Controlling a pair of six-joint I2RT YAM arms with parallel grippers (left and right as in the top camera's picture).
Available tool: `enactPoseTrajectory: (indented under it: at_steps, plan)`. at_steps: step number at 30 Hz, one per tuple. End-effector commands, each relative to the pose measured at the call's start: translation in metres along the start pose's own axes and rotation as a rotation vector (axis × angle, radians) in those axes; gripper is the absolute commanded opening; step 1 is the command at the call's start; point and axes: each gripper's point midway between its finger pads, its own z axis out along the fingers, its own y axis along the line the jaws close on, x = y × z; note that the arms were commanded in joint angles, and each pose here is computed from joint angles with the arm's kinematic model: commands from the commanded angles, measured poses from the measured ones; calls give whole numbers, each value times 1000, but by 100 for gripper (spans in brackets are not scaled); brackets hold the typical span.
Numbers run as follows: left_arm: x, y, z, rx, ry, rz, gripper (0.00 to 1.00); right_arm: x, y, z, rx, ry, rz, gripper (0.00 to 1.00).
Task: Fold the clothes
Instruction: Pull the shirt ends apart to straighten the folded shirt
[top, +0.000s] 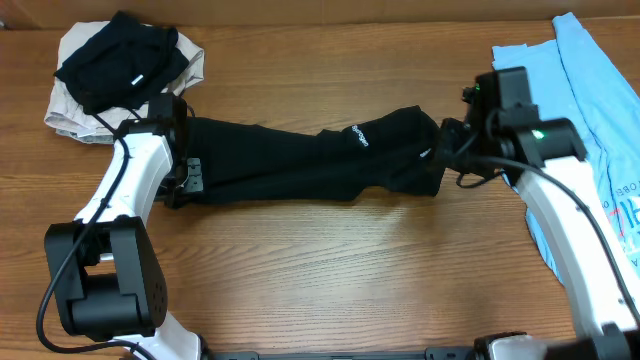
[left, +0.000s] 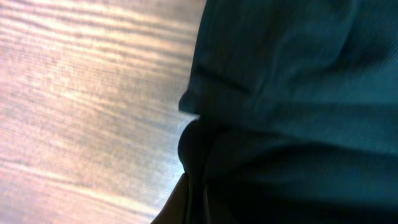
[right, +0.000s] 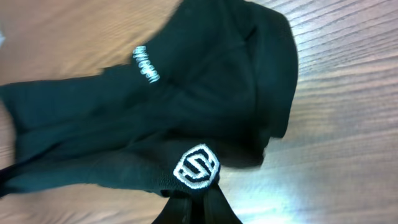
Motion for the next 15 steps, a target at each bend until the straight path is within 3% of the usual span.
enactPoseTrajectory:
  at_steps: [1,8,15]
  plan:
    - [-12,-1,-1,11,-37,-21,4,-18,-18,39,107,5,-5,4]
    - [-19,-3,-11,37,-48,-23,4,-41,-45,90,143,10,54,4]
    - [-15,4,-62,64,18,-8,5,-43,-59,98,161,26,78,4]
